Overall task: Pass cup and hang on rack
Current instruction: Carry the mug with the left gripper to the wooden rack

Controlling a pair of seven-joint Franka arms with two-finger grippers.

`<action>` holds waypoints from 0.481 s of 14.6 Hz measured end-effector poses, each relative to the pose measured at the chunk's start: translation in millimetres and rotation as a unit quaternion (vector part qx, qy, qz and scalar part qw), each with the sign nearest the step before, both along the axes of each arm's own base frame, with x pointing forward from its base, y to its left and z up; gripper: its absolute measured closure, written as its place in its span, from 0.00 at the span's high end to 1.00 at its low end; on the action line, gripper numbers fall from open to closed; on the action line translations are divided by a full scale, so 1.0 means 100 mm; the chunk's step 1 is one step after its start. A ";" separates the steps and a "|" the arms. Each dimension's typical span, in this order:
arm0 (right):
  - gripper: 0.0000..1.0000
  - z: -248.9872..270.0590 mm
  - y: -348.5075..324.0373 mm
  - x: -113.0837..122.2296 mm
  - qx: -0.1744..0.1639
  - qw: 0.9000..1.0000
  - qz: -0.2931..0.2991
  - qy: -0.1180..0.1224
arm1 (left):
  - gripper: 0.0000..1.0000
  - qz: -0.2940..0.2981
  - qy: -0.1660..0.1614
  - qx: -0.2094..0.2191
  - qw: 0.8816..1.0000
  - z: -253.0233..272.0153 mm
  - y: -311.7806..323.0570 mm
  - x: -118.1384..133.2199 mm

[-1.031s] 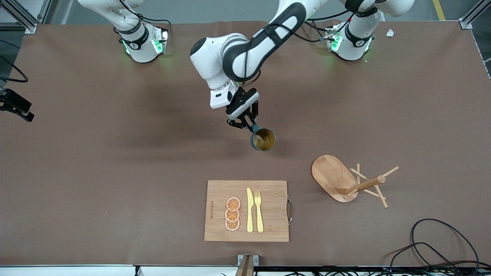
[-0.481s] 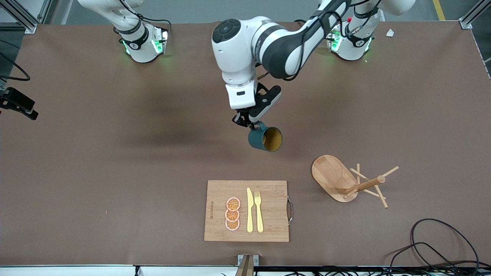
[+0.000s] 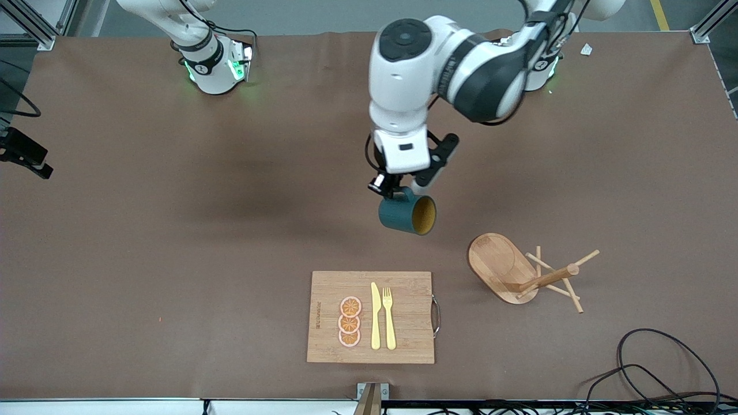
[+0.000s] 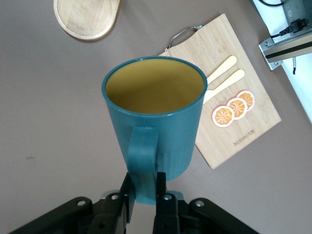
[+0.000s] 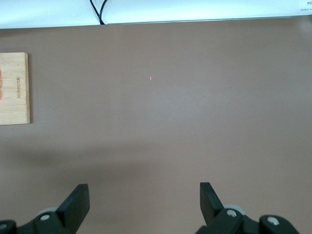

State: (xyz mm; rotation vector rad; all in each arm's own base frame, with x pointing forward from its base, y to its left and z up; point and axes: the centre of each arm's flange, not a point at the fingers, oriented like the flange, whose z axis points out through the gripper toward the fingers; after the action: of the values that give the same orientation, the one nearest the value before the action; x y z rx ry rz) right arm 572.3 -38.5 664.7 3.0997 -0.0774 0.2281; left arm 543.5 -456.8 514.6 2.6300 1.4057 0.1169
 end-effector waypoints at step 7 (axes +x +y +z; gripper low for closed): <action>1.00 0.01 -0.01 0.00 0.000 1.000 -0.002 -0.001 | 0.21 0.016 0.044 -0.137 0.990 0.31 1.00 0.65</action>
State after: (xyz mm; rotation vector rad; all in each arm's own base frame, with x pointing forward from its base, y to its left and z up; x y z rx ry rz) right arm 572.4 -40.0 665.2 3.0990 -0.0845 0.2322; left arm 608.6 -356.7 545.5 2.4145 1.3804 -0.1786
